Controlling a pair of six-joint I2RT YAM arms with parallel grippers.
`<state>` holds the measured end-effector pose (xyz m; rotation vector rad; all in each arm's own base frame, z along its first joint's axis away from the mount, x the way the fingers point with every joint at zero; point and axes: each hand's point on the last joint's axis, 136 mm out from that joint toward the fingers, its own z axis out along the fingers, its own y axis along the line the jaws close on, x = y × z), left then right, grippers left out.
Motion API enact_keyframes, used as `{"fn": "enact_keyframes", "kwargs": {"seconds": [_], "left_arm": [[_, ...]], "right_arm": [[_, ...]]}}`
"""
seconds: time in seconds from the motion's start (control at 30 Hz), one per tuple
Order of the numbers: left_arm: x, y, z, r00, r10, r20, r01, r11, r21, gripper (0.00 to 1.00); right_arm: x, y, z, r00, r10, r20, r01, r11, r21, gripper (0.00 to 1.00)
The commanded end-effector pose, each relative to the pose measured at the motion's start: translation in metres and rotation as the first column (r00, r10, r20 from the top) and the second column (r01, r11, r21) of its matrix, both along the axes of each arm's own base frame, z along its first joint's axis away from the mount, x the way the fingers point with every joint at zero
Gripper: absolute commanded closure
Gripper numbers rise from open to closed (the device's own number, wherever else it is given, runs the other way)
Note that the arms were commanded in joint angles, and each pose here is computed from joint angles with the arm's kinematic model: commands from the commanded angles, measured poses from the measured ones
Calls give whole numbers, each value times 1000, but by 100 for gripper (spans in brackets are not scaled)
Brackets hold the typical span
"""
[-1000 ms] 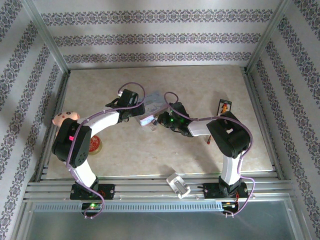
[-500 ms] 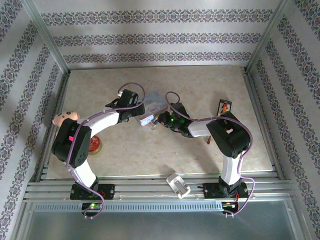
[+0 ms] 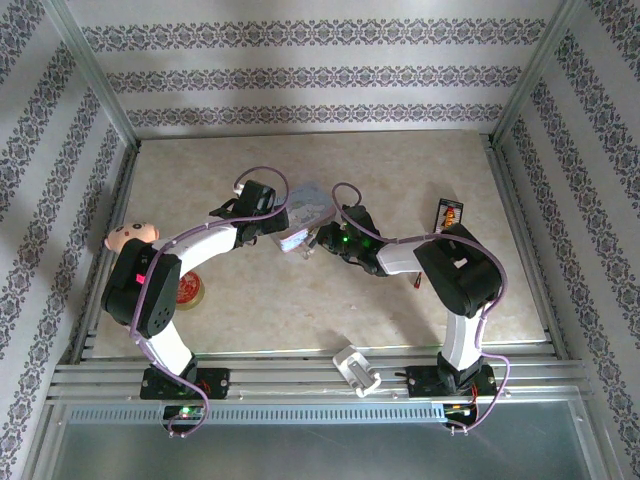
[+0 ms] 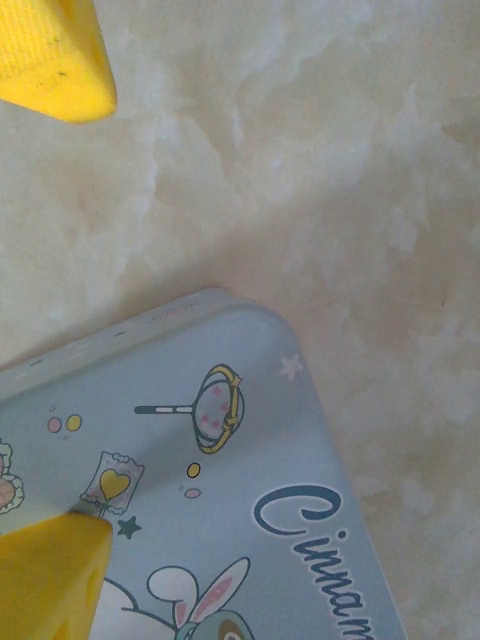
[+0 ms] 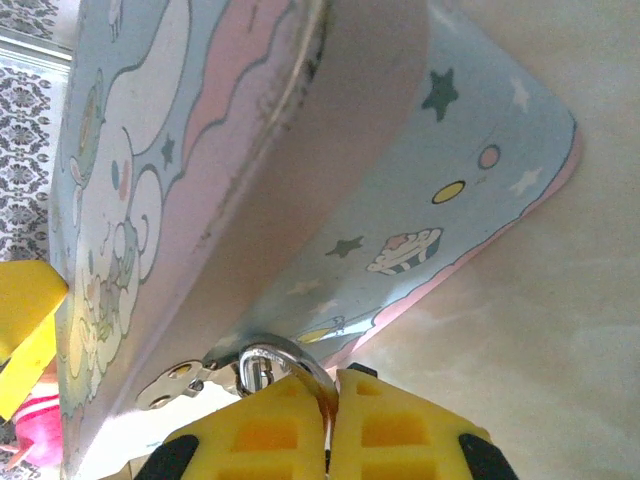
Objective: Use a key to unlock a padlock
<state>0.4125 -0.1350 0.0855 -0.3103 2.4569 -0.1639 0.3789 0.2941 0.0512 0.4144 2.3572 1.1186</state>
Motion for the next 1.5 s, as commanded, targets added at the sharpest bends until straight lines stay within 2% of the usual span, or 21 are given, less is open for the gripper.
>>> {"fn": "enact_keyframes", "kwargs": {"seconds": [0.0,0.6,1.0,1.33,1.47], "left_arm": [[-8,13,-6,999,27,-25,-27,999,25,1],[-9,12,-4,1000,19,-18,-18,1000,19,1],[-9,13,14,1000,18,23,-18,1000,14,1],[-13,14,41,997,14,72,-13,1000,-12,1],[-21,13,51,996,-6,95,10,999,-38,1]], "right_arm": [[10,0,28,997,-27,74,23,999,49,100],[8,2,33,996,-14,87,10,999,46,100],[-8,-15,43,993,-5,115,5,1000,-4,100],[-32,-20,60,987,92,131,-91,996,-16,100],[-45,-30,63,983,131,126,-125,991,-56,100]]}}
